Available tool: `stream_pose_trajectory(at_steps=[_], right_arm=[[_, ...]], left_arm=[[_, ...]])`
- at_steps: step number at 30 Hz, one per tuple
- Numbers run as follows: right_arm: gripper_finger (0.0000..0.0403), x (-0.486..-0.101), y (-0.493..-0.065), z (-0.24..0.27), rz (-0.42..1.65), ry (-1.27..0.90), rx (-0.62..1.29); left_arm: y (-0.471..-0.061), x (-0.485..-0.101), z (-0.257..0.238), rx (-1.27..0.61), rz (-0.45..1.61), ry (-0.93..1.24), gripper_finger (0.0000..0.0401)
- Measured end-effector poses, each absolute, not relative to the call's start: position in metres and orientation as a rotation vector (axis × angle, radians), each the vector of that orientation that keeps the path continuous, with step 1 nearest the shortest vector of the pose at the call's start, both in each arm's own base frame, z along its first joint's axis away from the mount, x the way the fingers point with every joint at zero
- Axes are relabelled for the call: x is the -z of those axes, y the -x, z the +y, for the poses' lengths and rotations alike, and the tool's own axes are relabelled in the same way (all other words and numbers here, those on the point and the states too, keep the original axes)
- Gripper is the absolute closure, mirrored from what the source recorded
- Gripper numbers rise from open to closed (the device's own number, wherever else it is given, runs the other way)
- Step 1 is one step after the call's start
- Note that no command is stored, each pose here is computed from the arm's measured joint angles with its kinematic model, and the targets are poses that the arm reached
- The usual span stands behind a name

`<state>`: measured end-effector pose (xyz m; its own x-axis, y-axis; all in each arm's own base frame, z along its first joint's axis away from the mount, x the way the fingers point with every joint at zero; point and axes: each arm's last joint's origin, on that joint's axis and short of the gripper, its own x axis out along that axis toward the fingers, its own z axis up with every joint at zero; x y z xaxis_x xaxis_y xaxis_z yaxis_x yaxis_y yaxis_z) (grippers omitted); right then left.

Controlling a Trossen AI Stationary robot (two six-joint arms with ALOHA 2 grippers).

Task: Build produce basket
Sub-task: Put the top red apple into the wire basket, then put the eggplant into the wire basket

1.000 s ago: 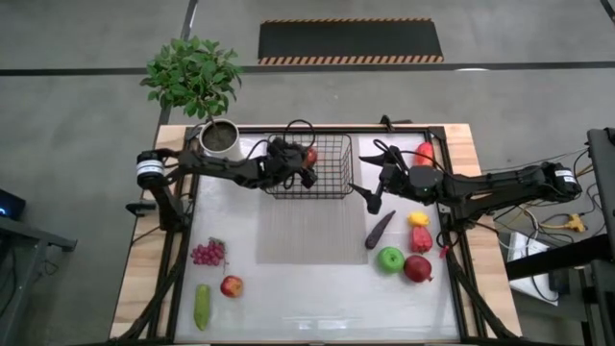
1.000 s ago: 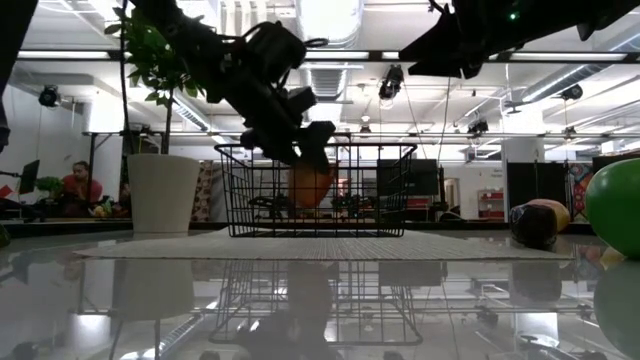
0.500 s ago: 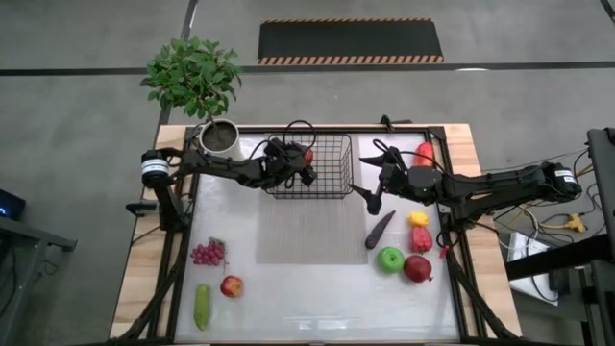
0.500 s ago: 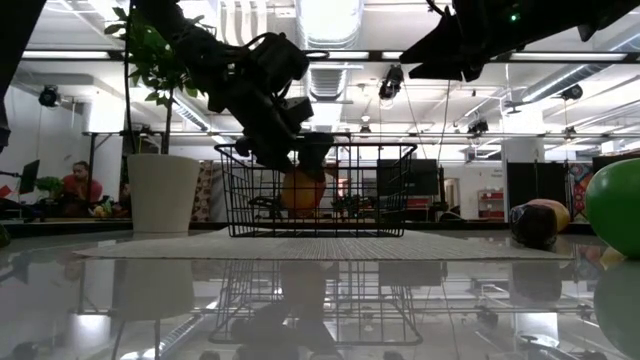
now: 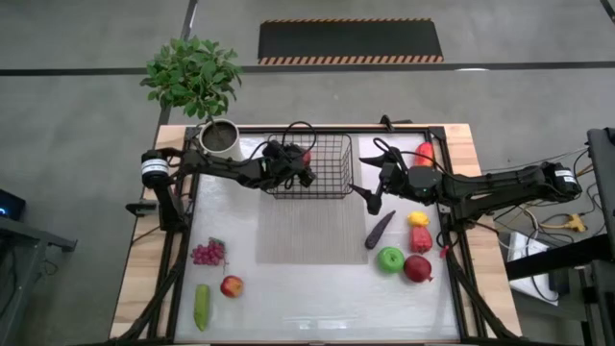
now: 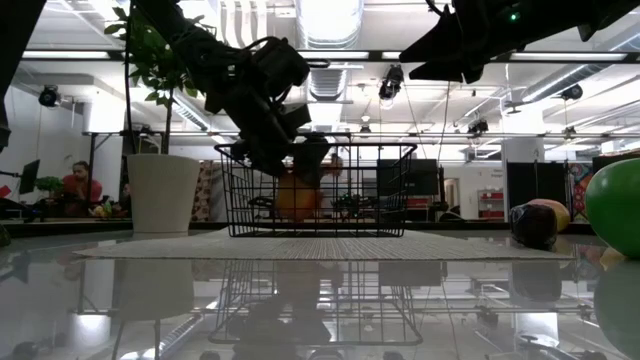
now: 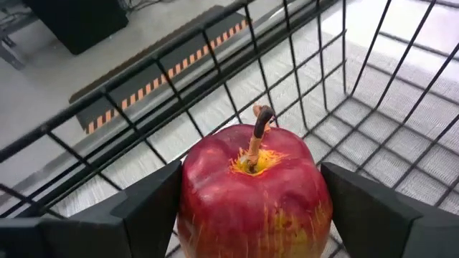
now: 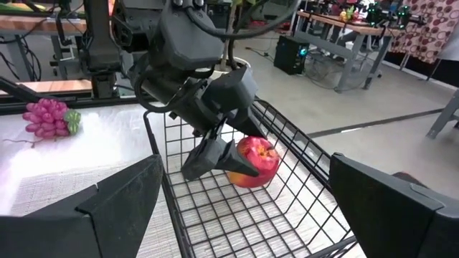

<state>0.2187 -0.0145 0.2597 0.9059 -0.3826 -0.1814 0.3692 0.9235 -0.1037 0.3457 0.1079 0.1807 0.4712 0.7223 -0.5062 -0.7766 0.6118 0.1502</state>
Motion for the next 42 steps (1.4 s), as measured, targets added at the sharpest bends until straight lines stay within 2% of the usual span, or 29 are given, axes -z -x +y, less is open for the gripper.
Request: stream_pose_trajectory(at_steps=[5,15,23,35,42], right_arm=[[0.0021,-0.260,-0.219,-0.014,0.199,0.058,0.389],[0.0021,-0.260,-0.219,-0.014,0.199,0.056,0.390],[0.0021,-0.260,-0.218,-0.014,0.198,0.022,0.393],[0.0024,-0.272,-0.214,-0.009,0.449,-0.086,0.386],[0.0024,-0.267,-0.206,0.003,0.635,-0.159,0.239]], left_arm=[[-0.345,-0.180,0.108,-0.920,0.578,0.104,0.0103],[-0.344,-0.179,0.108,-0.930,0.580,0.121,0.0056],[-0.343,-0.183,0.107,-0.910,0.598,0.081,0.0054],[-0.327,-0.246,0.091,-0.829,0.479,-0.072,0.0054],[-0.321,-0.275,0.057,-0.619,0.438,-0.214,0.0054]])
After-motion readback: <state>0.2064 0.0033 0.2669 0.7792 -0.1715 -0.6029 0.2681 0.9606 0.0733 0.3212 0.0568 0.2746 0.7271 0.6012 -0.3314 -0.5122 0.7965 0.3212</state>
